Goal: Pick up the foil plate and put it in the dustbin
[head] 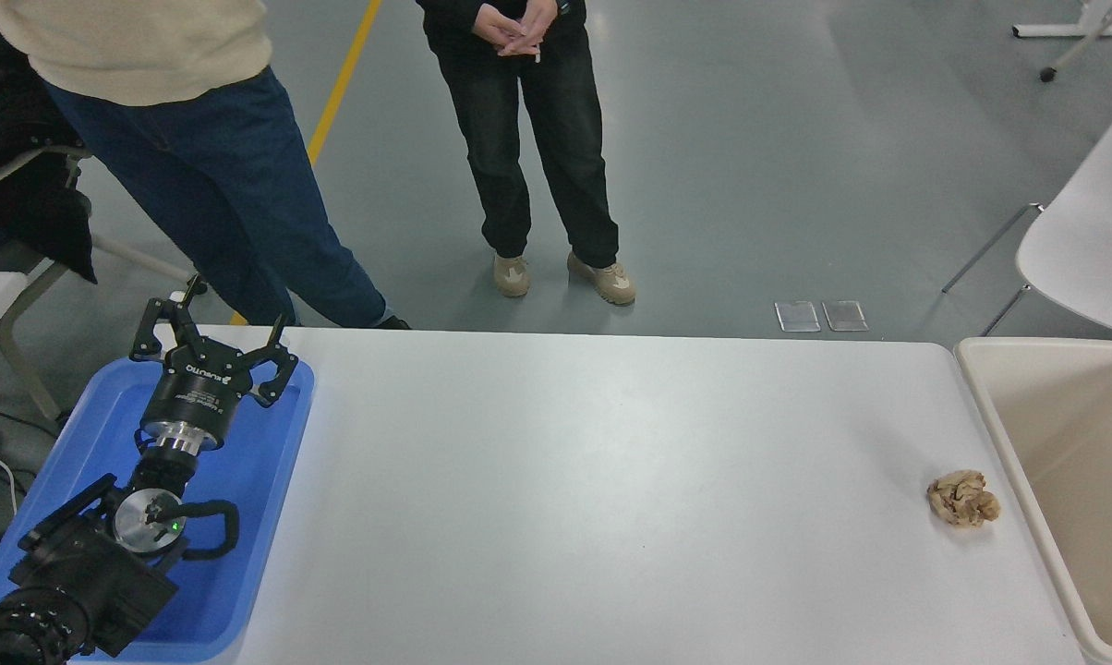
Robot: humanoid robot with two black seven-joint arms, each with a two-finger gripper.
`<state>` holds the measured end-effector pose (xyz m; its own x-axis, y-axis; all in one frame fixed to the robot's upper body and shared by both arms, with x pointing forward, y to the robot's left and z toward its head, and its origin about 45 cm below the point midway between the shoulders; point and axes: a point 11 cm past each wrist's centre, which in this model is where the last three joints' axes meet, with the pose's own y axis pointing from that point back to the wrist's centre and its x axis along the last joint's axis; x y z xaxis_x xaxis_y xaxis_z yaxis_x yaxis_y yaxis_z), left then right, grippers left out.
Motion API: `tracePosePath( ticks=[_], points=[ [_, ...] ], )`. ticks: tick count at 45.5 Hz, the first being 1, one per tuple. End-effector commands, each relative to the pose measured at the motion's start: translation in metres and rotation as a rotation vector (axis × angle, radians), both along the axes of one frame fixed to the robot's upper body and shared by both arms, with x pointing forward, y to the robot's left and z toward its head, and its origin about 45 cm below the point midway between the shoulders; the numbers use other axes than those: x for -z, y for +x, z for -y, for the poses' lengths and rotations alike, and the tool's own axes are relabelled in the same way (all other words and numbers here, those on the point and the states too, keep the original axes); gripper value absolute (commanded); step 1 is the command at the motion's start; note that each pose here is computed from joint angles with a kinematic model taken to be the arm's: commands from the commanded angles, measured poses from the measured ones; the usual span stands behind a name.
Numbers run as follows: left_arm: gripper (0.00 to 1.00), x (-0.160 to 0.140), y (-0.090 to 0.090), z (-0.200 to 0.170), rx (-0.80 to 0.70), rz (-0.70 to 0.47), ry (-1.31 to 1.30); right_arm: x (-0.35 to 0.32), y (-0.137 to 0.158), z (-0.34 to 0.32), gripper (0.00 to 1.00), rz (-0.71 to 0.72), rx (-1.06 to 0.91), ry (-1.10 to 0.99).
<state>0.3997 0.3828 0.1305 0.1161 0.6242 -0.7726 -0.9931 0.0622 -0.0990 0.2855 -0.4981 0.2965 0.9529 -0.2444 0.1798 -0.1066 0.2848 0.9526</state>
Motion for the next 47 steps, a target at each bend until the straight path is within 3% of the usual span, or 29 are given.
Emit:
tracePosePath(
  ticks=[1, 13, 47],
  points=[
    [1.00, 0.000, 0.000, 0.000, -0.002, 0.000, 0.000, -0.045, 0.012, -0.060, 1.00, -0.189, -0.088, 0.013],
    [1.00, 0.000, 0.000, 0.000, -0.003, 0.001, -0.001, -0.079, 0.040, -0.137, 1.00, -0.115, -0.240, 0.036],
    [1.00, 0.000, 0.000, 0.000, -0.003, 0.001, -0.001, -0.110, 0.052, -0.164, 1.00, -0.025, -0.295, 0.041]
  ],
)
